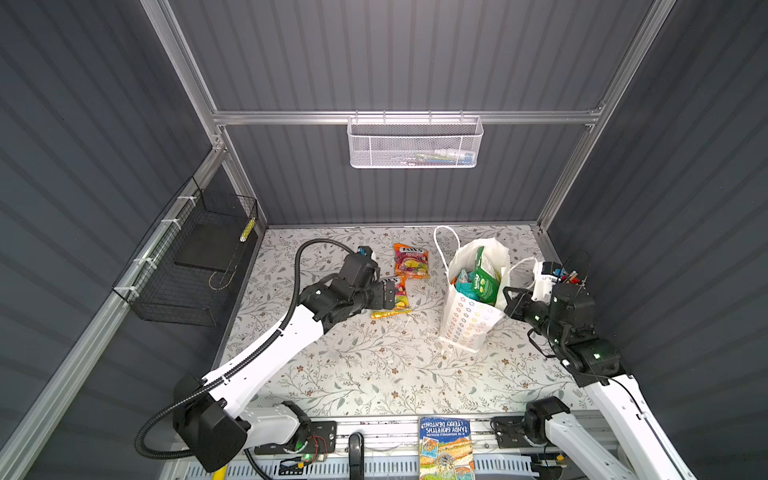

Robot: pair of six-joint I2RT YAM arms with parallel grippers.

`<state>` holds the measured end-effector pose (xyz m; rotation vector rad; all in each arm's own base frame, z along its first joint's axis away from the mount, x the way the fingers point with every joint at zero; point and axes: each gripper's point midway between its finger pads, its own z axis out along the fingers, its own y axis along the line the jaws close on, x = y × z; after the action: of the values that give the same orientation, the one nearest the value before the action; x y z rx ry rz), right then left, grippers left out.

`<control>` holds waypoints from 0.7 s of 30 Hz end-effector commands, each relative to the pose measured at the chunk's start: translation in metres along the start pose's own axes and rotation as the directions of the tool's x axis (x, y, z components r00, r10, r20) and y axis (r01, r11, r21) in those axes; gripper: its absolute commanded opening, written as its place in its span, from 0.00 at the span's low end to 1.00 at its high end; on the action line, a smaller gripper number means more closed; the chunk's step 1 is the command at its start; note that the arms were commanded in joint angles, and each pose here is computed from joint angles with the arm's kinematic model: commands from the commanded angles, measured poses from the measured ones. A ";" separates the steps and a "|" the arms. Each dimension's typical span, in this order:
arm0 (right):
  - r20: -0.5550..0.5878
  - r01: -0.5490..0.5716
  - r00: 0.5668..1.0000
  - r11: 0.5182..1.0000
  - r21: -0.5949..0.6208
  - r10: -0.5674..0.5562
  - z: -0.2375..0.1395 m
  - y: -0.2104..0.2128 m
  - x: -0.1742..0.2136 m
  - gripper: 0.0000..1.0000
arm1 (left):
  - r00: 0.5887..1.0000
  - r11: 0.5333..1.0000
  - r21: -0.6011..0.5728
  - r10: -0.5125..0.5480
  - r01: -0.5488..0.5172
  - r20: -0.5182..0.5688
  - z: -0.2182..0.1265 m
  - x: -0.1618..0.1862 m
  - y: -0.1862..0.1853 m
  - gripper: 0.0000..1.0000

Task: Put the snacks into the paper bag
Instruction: 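Move the left gripper to the FOX'S FRUITS bag and grasp it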

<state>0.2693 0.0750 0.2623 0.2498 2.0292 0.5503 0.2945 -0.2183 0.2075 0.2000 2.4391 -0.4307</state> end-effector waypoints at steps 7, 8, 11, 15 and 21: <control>-0.013 0.014 1.000 0.999 -0.033 -0.014 0.002 0.008 0.000 0.00 | 0.971 0.985 0.005 -0.167 0.171 -0.170 0.080 0.028 0.038 0.97; -0.013 0.014 1.000 0.999 -0.032 -0.014 0.002 0.007 0.000 0.00 | 0.966 0.984 0.000 -0.178 0.181 -0.188 0.087 0.031 0.041 0.95; -0.013 0.014 1.000 0.999 -0.032 -0.014 0.002 0.007 0.000 0.00 | 0.953 0.981 -0.015 -0.190 0.192 -0.234 0.105 0.037 0.048 0.90; -0.020 0.015 1.000 0.999 -0.033 -0.015 0.004 0.007 0.001 0.00 | 0.941 0.979 -0.028 -0.200 0.200 -0.272 0.123 0.042 0.053 0.80; -0.021 0.014 1.000 0.999 -0.032 -0.015 0.005 0.007 0.001 0.00 | 0.926 0.976 -0.006 -0.207 0.217 -0.317 0.143 0.049 0.051 0.66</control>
<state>0.2734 0.0777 0.2610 0.2436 2.0338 0.5592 0.3395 -0.2084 0.0500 0.0016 2.8127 -0.4946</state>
